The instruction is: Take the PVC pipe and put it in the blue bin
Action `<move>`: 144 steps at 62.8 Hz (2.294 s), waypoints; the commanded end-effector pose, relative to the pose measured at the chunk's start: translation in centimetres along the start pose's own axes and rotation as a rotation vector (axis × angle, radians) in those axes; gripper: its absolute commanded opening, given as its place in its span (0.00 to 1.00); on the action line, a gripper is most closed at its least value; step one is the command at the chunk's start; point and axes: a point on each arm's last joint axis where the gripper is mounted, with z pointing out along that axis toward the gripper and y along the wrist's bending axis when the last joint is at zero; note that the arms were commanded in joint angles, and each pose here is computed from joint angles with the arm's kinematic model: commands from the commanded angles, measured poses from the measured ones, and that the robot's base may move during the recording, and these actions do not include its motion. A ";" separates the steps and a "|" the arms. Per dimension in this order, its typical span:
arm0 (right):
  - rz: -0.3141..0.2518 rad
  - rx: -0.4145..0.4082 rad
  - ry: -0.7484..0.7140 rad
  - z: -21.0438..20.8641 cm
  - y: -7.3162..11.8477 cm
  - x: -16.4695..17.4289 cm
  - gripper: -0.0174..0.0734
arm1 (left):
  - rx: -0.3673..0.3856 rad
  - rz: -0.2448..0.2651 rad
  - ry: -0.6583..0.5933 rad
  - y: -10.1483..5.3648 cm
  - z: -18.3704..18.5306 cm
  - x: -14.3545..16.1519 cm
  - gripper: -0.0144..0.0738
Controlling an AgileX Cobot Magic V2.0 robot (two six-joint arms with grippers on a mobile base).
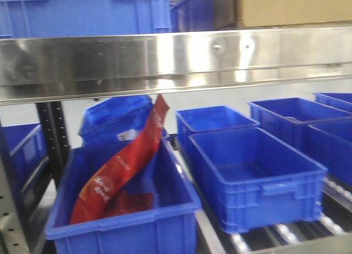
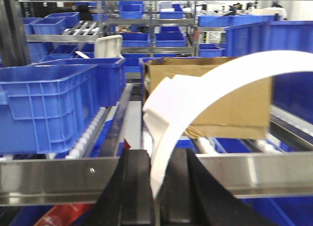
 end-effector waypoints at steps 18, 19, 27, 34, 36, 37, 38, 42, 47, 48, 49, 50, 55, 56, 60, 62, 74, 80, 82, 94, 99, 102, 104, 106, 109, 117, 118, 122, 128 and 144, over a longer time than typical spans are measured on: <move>-0.006 -0.001 -0.033 -0.1 0.0 -0.2 0.01 | 0.005 -0.005 -0.036 0.0 -0.2 -0.4 0.04; -0.006 -0.001 -0.033 -0.1 0.0 -0.2 0.01 | 0.005 -0.005 -0.036 0.0 -0.2 -0.4 0.04; -0.006 -0.001 -0.033 -0.1 0.0 -0.2 0.01 | 0.005 -0.005 -0.036 0.0 -0.2 -0.4 0.04; -0.006 -0.001 -0.033 -0.1 0.0 -0.2 0.01 | 0.005 -0.005 -0.036 0.0 -0.2 -0.4 0.04; -0.006 -0.001 -0.033 -0.1 0.0 -0.2 0.01 | 0.005 -0.005 -0.036 0.0 -0.2 -0.4 0.04; -0.006 -0.001 -0.033 -0.1 0.0 -0.2 0.01 | 0.005 -0.005 -0.036 0.0 -0.2 -0.4 0.04; -0.006 -0.001 -0.033 -0.1 0.0 -0.2 0.01 | 0.005 -0.005 -0.036 0.0 -0.2 -0.4 0.04; -0.006 -0.001 -0.033 -0.1 0.0 -0.2 0.01 | 0.005 -0.005 -0.036 0.0 -0.2 -0.4 0.04; -0.006 -0.001 -0.033 -0.1 0.0 -0.2 0.01 | 0.005 -0.005 -0.036 0.0 -0.2 -0.4 0.04; -0.006 -0.001 -0.033 -0.1 0.0 -0.2 0.01 | 0.005 -0.005 -0.036 0.0 -0.2 -0.4 0.04; -0.006 -0.001 -0.033 -0.1 0.0 -0.2 0.01 | 0.005 -0.005 -0.036 0.0 -0.2 -0.4 0.04; -0.006 -0.001 -0.033 -0.1 0.0 -0.2 0.01 | 0.005 -0.005 -0.036 0.0 -0.2 -0.4 0.04; -0.006 -0.001 -0.033 -0.1 0.0 -0.2 0.01 | 0.005 -0.005 -0.036 0.0 -0.2 -0.4 0.04; -0.006 -0.001 -0.033 -0.1 0.0 -0.2 0.01 | 0.005 -0.005 -0.036 0.0 -0.2 -0.4 0.04; -0.006 -0.001 -0.033 -0.1 0.0 -0.2 0.01 | 0.005 -0.005 -0.036 0.0 -0.2 -0.4 0.04; -0.006 -0.001 -0.033 -0.1 0.0 -0.2 0.01 | 0.005 -0.005 -0.036 0.0 -0.2 -0.4 0.04; -0.006 -0.001 -0.033 -0.1 0.0 -0.2 0.01 | 0.005 -0.005 -0.036 0.0 -0.2 -0.4 0.04; -0.006 -0.001 -0.033 -0.1 0.0 -0.2 0.01 | 0.005 -0.005 -0.036 0.0 -0.2 -0.4 0.04; -0.006 -0.001 -0.033 -0.1 0.0 -0.2 0.01 | 0.005 -0.005 -0.036 0.0 -0.2 -0.4 0.04; -0.006 -0.001 -0.033 -0.1 0.0 -0.2 0.01 | 0.005 -0.005 -0.036 0.0 -0.2 -0.4 0.04; -0.006 -0.001 -0.033 -0.1 0.0 -0.2 0.01 | 0.005 -0.005 -0.036 0.0 -0.2 -0.4 0.04; -0.006 -0.001 -0.033 -0.1 0.0 -0.2 0.01 | 0.005 -0.005 -0.036 0.0 -0.2 -0.4 0.04; -0.006 -0.001 -0.033 -0.1 0.0 -0.2 0.01 | 0.005 -0.005 -0.036 0.0 -0.2 -0.4 0.04; -0.006 -0.001 -0.033 -0.1 0.0 -0.2 0.01 | 0.005 -0.005 -0.036 0.0 -0.2 -0.4 0.04; -0.006 -0.001 -0.033 -0.1 0.0 -0.2 0.01 | 0.005 -0.005 -0.036 0.0 -0.2 -0.4 0.04; -0.006 -0.001 -0.033 -0.1 0.0 -0.2 0.01 | 0.005 -0.005 -0.036 0.0 -0.2 -0.4 0.04; -0.006 -0.001 -0.033 -0.1 0.0 -0.2 0.01 | 0.005 -0.005 -0.036 0.0 -0.2 -0.4 0.04; -0.006 -0.001 -0.033 -0.1 0.0 -0.2 0.01 | 0.005 -0.005 -0.036 0.0 -0.2 -0.4 0.04; -0.006 -0.001 -0.033 -0.1 0.0 -0.2 0.01 | 0.005 -0.005 -0.036 0.0 -0.2 -0.4 0.04; -0.006 -0.001 -0.033 -0.1 0.0 -0.2 0.01 | 0.005 -0.005 -0.036 0.0 -0.2 -0.4 0.04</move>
